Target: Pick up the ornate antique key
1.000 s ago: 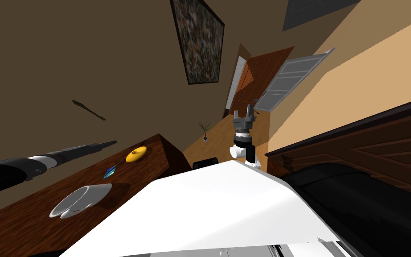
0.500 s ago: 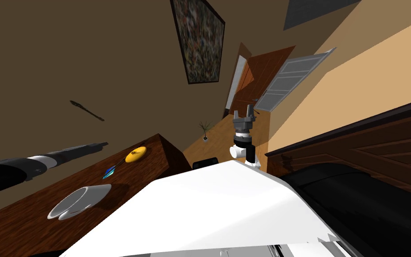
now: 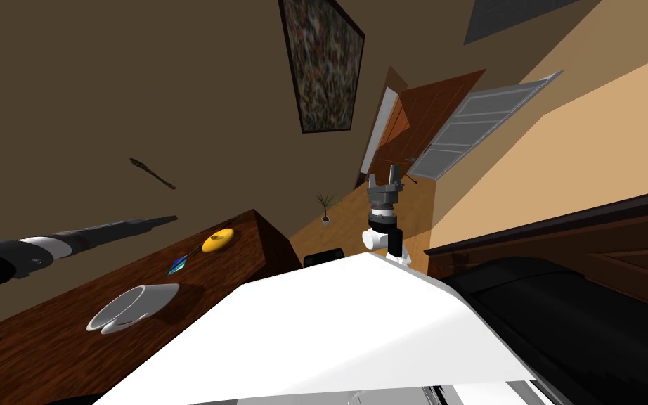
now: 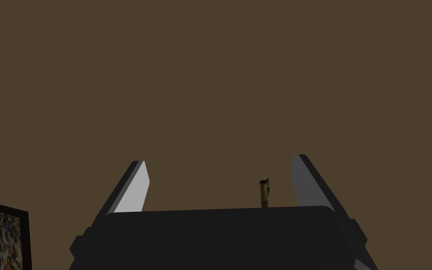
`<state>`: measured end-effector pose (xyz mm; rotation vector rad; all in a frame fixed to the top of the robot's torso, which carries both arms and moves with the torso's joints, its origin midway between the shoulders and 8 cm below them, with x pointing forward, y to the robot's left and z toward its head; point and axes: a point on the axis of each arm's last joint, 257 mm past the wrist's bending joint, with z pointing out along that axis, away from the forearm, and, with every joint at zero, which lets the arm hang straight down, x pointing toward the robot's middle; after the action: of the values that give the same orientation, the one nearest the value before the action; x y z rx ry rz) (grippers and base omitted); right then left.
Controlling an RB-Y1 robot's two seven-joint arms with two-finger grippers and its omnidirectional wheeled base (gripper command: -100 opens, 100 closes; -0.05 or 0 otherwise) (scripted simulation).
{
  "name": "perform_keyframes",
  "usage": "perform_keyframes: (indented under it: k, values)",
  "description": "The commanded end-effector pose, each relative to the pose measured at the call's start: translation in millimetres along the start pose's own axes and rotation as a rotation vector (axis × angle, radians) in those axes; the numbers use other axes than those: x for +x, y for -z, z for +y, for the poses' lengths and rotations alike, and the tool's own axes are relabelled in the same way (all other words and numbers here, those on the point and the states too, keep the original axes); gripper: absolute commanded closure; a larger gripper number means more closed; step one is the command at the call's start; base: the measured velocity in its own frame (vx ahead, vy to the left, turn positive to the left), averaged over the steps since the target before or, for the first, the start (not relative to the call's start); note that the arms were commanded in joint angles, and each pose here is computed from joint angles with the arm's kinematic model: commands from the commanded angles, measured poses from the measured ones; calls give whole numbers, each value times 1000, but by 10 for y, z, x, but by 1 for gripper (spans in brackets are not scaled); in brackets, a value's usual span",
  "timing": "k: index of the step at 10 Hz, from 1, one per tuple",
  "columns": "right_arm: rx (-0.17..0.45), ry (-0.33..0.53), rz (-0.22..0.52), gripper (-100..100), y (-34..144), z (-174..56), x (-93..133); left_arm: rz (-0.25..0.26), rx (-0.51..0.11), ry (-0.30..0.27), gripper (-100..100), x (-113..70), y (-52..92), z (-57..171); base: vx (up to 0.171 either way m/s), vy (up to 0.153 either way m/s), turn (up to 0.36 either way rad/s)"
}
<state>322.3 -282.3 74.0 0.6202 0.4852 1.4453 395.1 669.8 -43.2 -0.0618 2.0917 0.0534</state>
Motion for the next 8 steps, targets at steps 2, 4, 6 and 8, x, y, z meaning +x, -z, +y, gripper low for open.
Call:
perform_keyframes:
  k: [2,4,6,8]
  values:
    - [0,0,0,0,0,0,0,-5,7,5,-100,-202,6,15,34,-36,100]
    - [0,0,0,0,0,0,0,-12,15,10,-100,-407,25,11,45,-61,165]
    - [0,0,0,0,0,0,0,-15,19,12,-100,-515,36,4,42,-52,93]
    - [0,0,0,0,0,0,0,-22,31,16,-100,-737,60,-25,34,-33,124]
